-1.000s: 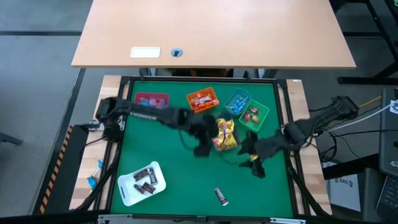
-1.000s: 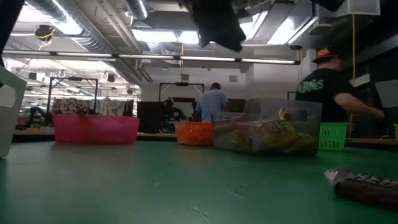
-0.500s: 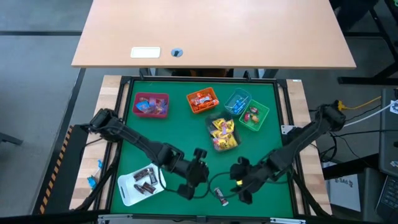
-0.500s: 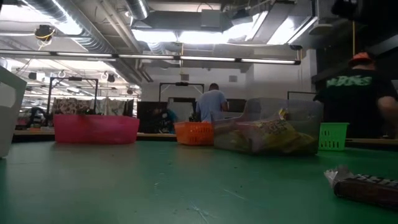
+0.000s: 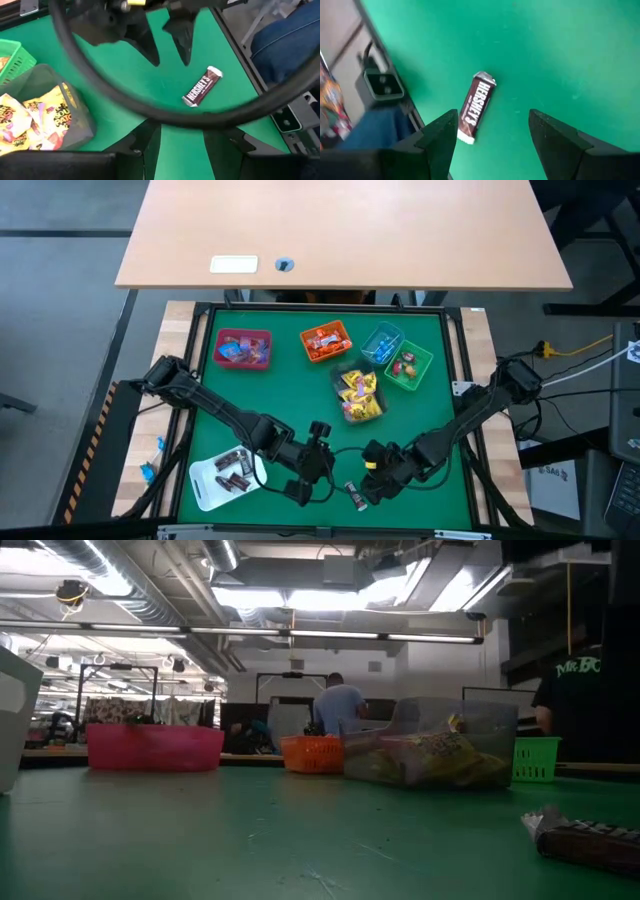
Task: Sort candy
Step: Put the brown chocolate into the white bin
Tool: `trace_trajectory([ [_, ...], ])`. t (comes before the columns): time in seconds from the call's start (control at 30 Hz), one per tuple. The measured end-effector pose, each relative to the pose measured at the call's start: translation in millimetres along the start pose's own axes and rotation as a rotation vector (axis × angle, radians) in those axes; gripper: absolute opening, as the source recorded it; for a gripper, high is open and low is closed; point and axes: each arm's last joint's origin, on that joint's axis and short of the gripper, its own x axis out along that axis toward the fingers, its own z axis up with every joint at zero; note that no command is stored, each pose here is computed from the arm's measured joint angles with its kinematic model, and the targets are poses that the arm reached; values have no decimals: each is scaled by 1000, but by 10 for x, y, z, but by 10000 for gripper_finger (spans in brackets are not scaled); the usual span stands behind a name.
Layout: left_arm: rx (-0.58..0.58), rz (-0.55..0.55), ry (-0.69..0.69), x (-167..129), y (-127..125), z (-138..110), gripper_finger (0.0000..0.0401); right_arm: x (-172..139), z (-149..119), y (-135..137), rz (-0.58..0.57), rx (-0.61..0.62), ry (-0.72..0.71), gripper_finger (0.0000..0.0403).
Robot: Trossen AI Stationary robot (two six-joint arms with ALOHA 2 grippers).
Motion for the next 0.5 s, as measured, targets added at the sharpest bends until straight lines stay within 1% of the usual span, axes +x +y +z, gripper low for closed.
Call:
trace_trajectory([
  [0.1, 5, -4, 3, -6, -25, -5, 132, 76, -15, 17, 9, 106, -2, 243],
  [0.3, 30, -23, 3, -22, -97, -13, 132, 171, -96, 28, -2, 188, 12, 243],
  [0.4, 58, -26, 3, -26, -113, -14, 132, 164, -162, 46, 0, 228, 15, 243],
  [0.5, 59, -26, 1, -26, -113, -13, 132, 146, -253, 71, 4, 261, -7, 243],
])
